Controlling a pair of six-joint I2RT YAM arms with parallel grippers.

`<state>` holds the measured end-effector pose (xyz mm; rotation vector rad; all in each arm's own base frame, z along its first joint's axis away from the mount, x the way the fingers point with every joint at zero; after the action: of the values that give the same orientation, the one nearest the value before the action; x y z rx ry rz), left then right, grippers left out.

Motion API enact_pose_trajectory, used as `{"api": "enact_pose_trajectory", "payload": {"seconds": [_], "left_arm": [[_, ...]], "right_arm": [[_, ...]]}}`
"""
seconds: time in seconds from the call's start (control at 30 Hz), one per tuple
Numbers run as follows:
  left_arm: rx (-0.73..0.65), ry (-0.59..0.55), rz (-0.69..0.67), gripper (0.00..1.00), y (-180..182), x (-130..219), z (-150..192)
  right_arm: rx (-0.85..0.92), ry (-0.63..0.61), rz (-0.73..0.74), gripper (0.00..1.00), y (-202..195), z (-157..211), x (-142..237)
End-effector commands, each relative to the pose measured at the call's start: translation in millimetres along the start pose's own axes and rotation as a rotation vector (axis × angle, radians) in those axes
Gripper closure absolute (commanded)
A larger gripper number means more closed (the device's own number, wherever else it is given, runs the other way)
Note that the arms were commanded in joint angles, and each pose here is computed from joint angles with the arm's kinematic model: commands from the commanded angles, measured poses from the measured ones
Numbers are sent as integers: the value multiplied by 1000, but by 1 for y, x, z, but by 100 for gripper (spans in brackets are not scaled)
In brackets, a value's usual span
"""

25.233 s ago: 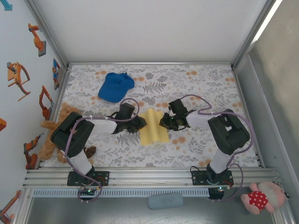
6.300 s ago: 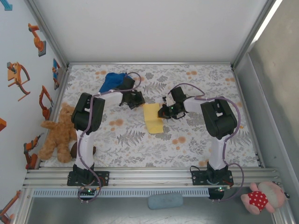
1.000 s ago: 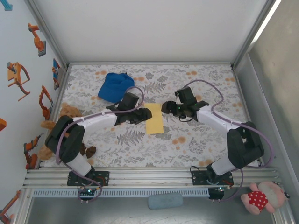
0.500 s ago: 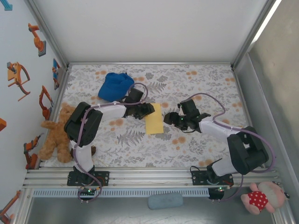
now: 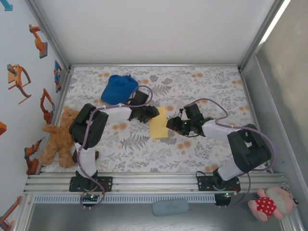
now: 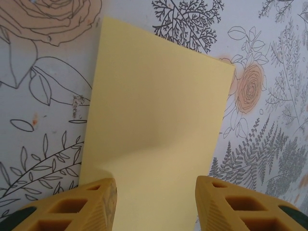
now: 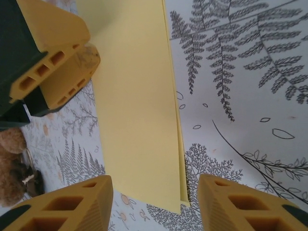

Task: Fold a paper plane with a square sheet of paper (pick it up from the middle)
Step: Second fold the triangle at the center of the table.

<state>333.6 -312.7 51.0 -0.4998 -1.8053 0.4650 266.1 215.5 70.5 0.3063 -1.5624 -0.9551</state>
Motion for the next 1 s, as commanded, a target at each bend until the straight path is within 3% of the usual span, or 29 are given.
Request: {"api": "enact_pose_trajectory", "payload": {"seconds": [0.0,0.27,0.73,0.97], "left_arm": [[46,56,-77,52,21,-7,17],[48,77,-82,53,24,-12,20],[69,83,-66,53,25,-14,24],[68,84,-68,53,25,-13,24]], "right_arm": [[-52,47,-35,56,-2,5,-6],[-64,98,-32,67,-8,13,-12],[-38,126,22,67,-22,24,-14],[-10,145,15,72,-17,26,-18]]}}
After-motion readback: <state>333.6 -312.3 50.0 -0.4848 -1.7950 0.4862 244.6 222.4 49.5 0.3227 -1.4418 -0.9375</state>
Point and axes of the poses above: each hand's point on the last joint's axis, 136 mm out from that joint toward the fingers, its own x axis back along the fingers, its own y axis along the line the jaws close on, z = x × y, the point moved 3 cm from there along x, back along the fingers, and after that the axes turned 15 degrees about -x, right-handed, at the moved point
